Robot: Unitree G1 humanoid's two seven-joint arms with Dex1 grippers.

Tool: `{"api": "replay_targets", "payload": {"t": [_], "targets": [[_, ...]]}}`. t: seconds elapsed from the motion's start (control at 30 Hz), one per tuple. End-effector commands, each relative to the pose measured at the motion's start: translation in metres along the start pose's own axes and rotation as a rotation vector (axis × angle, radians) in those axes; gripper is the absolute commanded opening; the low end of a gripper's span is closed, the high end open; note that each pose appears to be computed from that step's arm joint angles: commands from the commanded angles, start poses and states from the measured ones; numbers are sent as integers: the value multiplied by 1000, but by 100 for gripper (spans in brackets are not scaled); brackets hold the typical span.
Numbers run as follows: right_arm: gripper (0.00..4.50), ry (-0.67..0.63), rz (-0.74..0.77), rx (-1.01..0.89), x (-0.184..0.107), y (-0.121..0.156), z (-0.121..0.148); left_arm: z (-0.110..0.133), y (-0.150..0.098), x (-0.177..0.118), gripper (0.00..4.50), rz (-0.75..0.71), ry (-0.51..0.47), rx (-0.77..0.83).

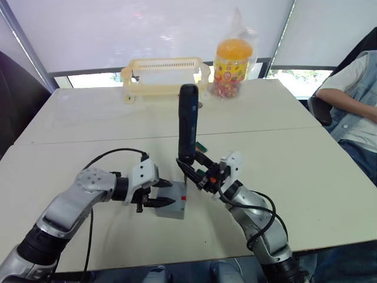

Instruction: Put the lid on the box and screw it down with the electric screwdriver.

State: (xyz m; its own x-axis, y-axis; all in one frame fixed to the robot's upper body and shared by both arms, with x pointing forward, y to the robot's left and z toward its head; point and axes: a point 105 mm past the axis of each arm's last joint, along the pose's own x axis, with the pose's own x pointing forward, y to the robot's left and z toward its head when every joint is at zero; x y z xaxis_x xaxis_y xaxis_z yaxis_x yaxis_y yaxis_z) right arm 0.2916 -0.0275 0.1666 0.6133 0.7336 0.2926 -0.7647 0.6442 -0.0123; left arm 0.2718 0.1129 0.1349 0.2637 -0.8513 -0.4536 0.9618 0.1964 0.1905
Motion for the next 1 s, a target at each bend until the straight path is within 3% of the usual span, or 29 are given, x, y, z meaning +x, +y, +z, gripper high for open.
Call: {"api": "replay_targets", "payload": {"t": [0.03, 0.67, 1.0], "targets": [[179, -105, 31, -42, 4, 9, 26, -14, -4, 2, 241, -5, 55, -29], [179, -77, 27, -174, 3, 8, 16, -14, -2, 2, 241, 0, 53, -32], [179, -24, 61, -251, -4, 10, -5, -16, -4, 1, 241, -5, 67, -38]]}}
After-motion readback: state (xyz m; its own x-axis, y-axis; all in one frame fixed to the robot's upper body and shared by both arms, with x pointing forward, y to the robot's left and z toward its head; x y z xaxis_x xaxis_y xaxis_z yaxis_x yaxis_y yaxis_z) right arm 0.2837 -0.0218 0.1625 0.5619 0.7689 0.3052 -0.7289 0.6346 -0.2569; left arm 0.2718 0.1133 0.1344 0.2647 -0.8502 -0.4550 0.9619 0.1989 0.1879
